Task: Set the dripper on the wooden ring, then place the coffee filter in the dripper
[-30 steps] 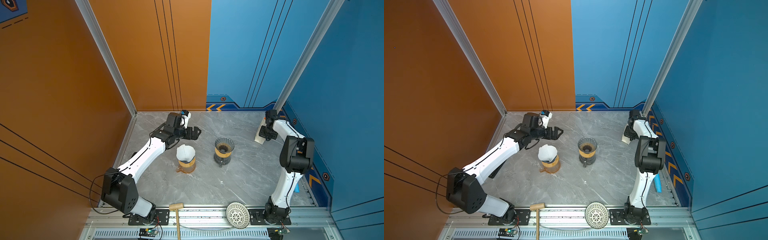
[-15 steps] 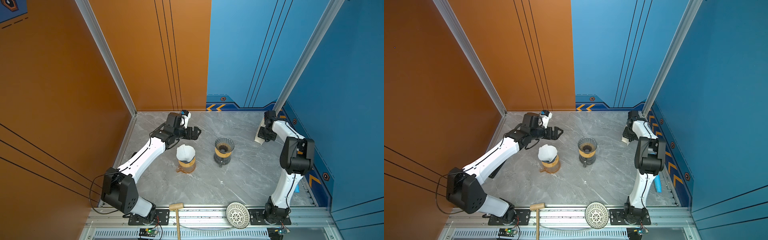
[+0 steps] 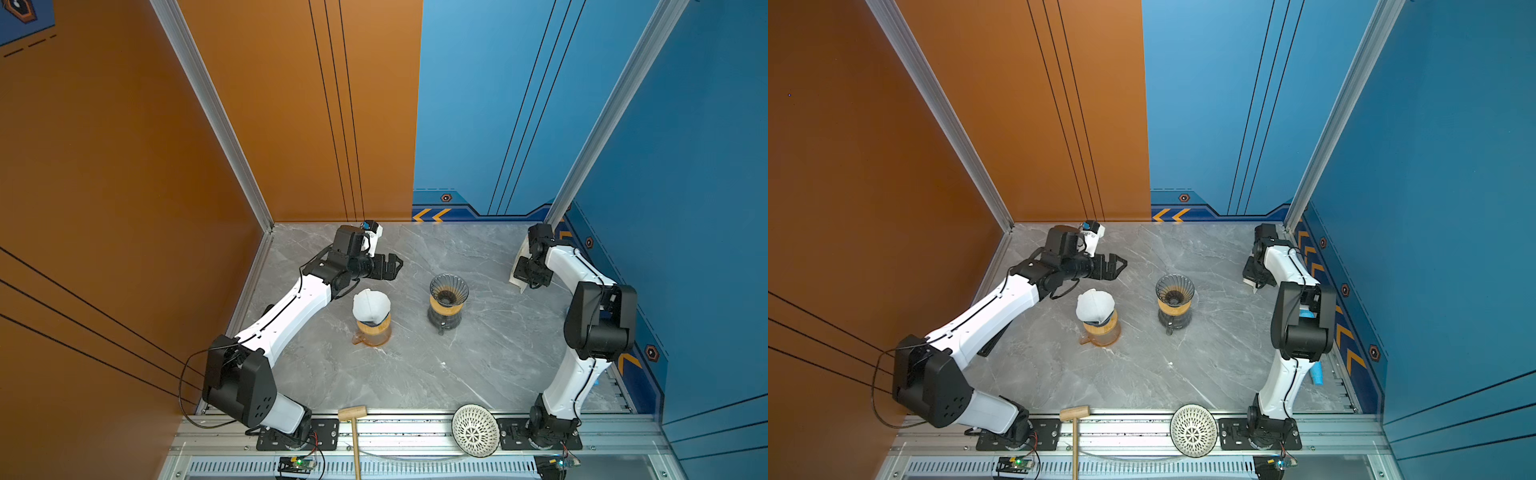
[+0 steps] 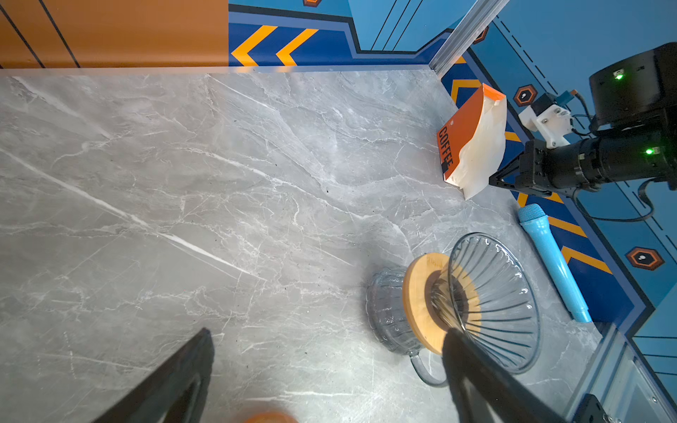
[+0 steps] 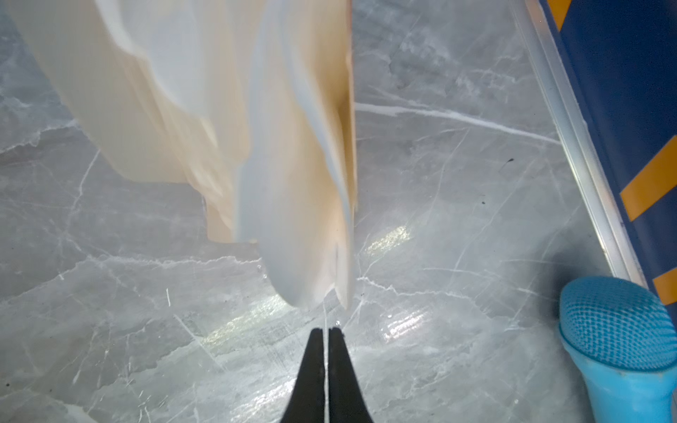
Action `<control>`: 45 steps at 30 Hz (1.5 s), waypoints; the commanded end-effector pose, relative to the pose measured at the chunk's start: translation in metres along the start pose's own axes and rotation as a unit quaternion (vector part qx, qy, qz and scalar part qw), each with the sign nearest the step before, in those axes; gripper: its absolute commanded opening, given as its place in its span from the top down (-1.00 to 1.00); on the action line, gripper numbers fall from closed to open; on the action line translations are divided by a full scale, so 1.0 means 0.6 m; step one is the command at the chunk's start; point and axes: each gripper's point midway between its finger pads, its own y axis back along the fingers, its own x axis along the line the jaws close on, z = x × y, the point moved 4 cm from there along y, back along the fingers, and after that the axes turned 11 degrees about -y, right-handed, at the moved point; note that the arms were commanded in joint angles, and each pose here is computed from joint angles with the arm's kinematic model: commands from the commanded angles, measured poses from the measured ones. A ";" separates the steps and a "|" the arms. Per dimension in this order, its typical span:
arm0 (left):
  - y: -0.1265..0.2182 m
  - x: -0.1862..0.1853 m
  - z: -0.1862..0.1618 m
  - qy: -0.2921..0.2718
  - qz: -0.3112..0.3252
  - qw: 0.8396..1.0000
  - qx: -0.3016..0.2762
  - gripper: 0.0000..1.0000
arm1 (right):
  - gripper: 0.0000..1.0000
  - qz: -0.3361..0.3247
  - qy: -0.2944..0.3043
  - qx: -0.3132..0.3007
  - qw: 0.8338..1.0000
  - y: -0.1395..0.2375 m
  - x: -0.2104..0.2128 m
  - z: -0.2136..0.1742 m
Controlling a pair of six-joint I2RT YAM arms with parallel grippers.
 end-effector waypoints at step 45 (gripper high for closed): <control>0.008 -0.020 0.006 -0.006 -0.011 1.000 0.001 -0.96 | 0.49 -0.002 -0.013 -0.054 0.998 -0.003 -0.025 0.025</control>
